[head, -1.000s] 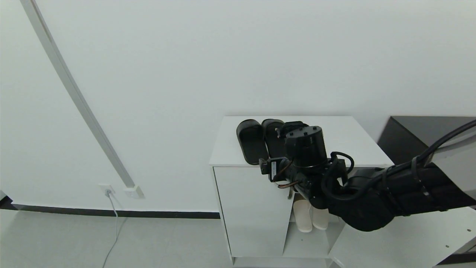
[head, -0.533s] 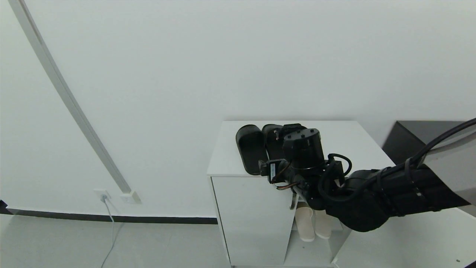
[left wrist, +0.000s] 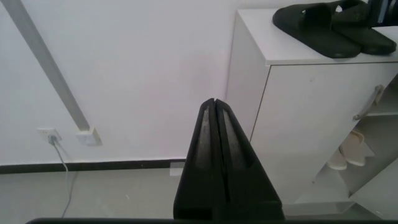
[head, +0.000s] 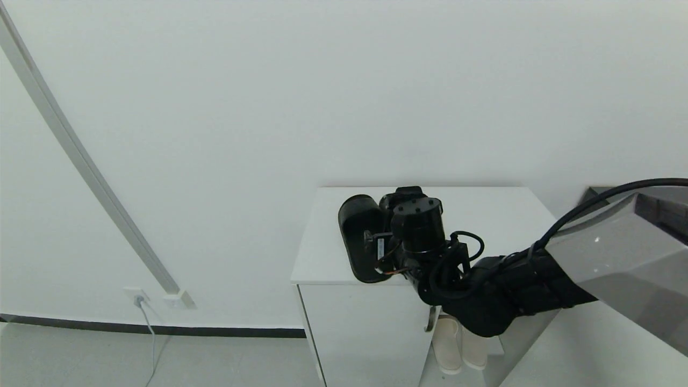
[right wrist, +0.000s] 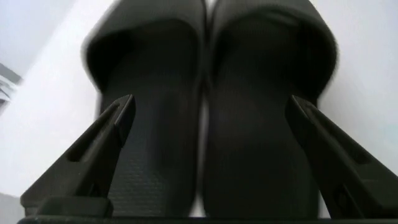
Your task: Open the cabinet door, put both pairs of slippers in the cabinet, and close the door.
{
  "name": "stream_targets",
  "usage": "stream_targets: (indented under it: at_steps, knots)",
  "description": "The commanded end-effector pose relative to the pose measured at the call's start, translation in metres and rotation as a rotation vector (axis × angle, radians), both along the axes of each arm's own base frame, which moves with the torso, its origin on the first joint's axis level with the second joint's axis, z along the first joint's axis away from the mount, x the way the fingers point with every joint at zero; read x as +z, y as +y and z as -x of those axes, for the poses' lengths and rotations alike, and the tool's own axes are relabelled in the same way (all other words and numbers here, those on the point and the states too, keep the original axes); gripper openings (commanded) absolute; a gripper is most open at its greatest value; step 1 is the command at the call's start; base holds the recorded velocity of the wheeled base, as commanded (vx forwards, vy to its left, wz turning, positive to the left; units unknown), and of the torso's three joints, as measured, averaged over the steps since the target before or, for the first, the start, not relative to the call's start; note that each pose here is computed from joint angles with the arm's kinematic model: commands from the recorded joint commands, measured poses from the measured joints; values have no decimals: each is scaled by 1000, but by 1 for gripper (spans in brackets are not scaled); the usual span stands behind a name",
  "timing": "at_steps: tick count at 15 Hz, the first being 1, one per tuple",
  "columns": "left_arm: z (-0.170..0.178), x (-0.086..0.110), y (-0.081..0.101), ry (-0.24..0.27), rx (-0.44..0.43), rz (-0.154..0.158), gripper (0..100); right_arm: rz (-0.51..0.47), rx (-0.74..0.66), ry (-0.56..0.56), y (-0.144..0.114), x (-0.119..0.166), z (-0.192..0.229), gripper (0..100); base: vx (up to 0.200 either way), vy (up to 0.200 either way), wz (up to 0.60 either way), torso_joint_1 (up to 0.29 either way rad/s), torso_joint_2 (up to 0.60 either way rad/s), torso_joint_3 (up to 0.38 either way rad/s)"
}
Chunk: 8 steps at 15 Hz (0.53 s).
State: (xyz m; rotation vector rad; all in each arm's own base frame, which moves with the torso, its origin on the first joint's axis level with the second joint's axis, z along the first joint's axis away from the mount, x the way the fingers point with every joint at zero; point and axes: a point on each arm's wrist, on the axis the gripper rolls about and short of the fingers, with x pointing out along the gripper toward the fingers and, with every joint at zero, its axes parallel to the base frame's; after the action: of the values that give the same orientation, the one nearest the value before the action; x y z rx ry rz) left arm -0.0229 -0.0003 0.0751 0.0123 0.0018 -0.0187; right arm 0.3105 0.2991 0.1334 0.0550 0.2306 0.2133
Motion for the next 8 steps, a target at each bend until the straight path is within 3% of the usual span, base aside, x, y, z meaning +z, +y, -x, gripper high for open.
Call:
stream_targets:
  at_steps: [1,8]
  knots:
    - [0,0,0,1,2,0,0,9,-3,8,9,-14,-10,100,0,0,0,0,0,0]
    - [0,0,0,1,0,-1,0,14,-30,-25,21,-21,-46,100,0,0,0,0,0,0]
